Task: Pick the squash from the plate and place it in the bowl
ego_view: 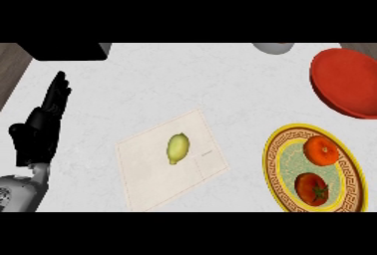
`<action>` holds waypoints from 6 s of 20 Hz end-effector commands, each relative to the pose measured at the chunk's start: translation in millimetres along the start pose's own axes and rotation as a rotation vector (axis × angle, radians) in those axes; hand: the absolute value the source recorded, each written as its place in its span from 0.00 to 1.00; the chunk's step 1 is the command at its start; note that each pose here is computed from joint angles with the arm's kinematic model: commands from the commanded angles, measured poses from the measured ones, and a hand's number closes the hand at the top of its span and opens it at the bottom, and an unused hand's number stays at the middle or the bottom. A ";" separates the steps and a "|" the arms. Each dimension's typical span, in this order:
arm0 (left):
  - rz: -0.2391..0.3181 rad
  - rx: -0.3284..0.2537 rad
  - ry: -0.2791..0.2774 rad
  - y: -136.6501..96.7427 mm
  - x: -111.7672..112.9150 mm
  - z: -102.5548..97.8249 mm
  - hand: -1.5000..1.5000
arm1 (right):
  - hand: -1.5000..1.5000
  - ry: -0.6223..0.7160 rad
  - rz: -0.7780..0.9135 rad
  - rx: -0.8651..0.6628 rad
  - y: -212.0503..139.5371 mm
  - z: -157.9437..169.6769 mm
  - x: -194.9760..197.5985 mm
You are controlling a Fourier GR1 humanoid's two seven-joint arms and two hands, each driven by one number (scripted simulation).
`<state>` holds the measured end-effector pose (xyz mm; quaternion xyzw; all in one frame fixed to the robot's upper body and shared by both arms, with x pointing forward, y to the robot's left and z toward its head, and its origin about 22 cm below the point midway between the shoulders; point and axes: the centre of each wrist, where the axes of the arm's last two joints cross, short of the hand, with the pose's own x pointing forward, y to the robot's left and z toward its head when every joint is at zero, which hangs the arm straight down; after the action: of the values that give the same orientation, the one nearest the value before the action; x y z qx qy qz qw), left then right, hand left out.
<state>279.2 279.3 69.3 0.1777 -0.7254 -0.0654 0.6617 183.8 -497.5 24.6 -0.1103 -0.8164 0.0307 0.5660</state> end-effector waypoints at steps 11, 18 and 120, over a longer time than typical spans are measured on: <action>-0.010 -0.031 -0.012 -14.6 21.4 -14.8 0.50 | 0.00 0.210 0.525 0.444 -8.9 -70.2 51.8; -0.010 -0.031 -0.017 -22.3 16.1 -0.9 0.50 | 0.00 0.302 0.568 0.608 42.8 -99.7 49.2; -0.004 -0.058 -0.054 -22.6 17.6 -11.1 0.50 | 1.00 0.175 0.956 -0.345 57.1 -170.3 -0.8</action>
<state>292.6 252.4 81.9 0.1610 -0.7370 -0.0867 0.6507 354.3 -437.2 87.6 -0.5189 -0.6465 0.1216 0.5459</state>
